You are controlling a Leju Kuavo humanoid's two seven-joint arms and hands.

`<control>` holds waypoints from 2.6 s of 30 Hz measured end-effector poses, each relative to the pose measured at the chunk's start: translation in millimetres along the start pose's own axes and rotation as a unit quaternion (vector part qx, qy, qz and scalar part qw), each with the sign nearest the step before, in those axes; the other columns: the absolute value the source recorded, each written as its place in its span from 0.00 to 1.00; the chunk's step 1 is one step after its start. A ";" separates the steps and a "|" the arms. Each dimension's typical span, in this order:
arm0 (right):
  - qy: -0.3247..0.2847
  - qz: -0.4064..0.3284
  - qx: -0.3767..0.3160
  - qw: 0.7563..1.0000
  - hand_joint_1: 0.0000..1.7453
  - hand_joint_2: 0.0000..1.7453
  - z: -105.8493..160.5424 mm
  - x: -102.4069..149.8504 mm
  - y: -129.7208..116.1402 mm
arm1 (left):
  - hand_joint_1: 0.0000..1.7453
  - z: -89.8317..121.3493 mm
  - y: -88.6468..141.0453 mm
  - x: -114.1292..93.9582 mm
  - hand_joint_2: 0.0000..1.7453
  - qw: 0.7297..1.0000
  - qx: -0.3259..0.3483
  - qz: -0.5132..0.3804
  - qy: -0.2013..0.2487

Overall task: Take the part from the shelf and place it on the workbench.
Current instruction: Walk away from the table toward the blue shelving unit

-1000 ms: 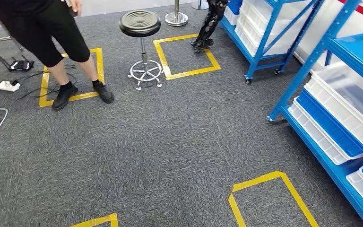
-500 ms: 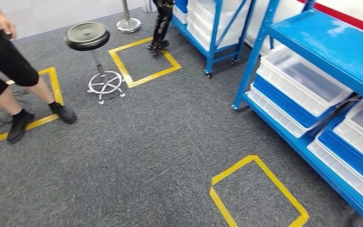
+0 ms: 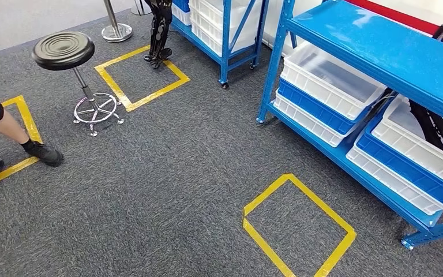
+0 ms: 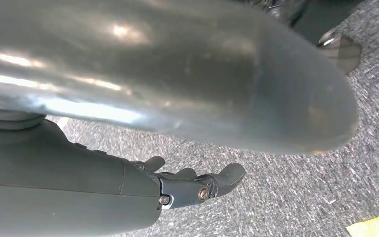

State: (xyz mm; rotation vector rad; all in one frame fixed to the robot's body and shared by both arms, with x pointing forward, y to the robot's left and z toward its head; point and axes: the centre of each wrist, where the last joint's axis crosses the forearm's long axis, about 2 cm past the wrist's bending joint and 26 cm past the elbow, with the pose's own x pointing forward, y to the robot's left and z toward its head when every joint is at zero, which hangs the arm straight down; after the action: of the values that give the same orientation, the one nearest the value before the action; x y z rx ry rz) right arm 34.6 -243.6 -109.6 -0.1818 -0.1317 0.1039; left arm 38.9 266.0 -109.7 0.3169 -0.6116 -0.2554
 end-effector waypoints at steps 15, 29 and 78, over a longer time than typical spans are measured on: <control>0.002 -0.003 0.001 1.000 0.00 0.00 0.3 0.4 1.1 | 0.00 0.5 -0.2 -0.8 0.00 1.000 -0.005 -0.001 -0.003; 0.003 -0.001 0.003 1.000 0.00 0.00 0.7 -1.6 2.6 | 0.00 0.0 0.4 -0.5 0.00 1.000 -0.003 -0.002 -0.006; -0.017 0.063 -0.007 0.998 0.00 0.00 0.7 0.3 2.1 | 0.00 -0.3 2.5 -2.0 0.00 1.000 -0.005 0.002 -0.008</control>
State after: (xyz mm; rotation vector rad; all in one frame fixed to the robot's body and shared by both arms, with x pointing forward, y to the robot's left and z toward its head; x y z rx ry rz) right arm 34.6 -241.4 -109.3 -0.2028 -0.1558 0.2310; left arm 37.9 269.0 -110.1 0.3037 -0.6263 -0.2567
